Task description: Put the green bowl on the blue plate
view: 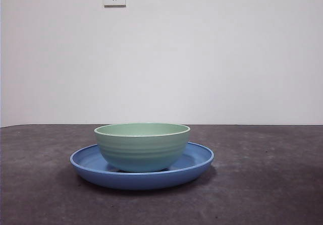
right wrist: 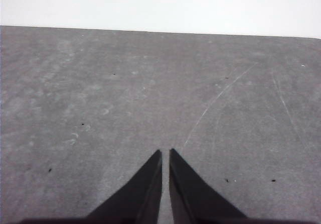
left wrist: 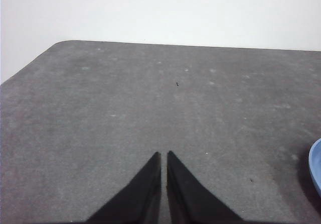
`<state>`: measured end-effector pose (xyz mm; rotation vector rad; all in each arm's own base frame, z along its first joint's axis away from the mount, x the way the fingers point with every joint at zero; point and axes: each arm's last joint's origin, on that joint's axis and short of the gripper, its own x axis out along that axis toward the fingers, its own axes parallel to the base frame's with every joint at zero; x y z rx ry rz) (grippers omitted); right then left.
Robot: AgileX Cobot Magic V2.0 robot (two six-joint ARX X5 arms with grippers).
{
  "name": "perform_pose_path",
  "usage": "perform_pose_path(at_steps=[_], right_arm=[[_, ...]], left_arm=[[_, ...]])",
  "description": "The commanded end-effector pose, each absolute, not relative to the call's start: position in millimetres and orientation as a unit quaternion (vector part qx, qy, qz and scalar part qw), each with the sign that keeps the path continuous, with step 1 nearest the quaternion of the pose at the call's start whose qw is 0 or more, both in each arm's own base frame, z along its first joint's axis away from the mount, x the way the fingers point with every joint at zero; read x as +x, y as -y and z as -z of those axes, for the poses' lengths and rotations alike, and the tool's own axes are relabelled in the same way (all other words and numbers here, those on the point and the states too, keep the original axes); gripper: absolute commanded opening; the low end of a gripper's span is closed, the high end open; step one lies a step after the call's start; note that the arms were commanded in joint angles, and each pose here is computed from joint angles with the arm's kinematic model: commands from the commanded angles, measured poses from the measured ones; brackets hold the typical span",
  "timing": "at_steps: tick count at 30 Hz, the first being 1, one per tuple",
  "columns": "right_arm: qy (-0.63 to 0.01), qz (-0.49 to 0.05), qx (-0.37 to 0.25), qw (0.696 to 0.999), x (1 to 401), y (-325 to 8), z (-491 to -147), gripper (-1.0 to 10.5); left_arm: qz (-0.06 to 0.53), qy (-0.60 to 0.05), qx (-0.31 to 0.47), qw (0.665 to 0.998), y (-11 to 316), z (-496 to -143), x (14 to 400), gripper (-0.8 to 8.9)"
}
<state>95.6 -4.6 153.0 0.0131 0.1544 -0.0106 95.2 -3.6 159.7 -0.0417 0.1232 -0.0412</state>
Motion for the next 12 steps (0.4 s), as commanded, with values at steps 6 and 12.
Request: perform_pose_path(at_steps=[6,12], right_arm=[[-0.075,-0.005,0.011,0.997,96.1,2.4,-151.8,0.2],[-0.075,-0.006,0.010,0.997,96.1,2.2,-151.8,0.2]], left_arm=[[0.019,-0.065,-0.018,0.998,3.4,-154.1,96.3,0.20],[0.019,-0.065,-0.018,0.998,3.4,-154.1,96.3,0.20]])
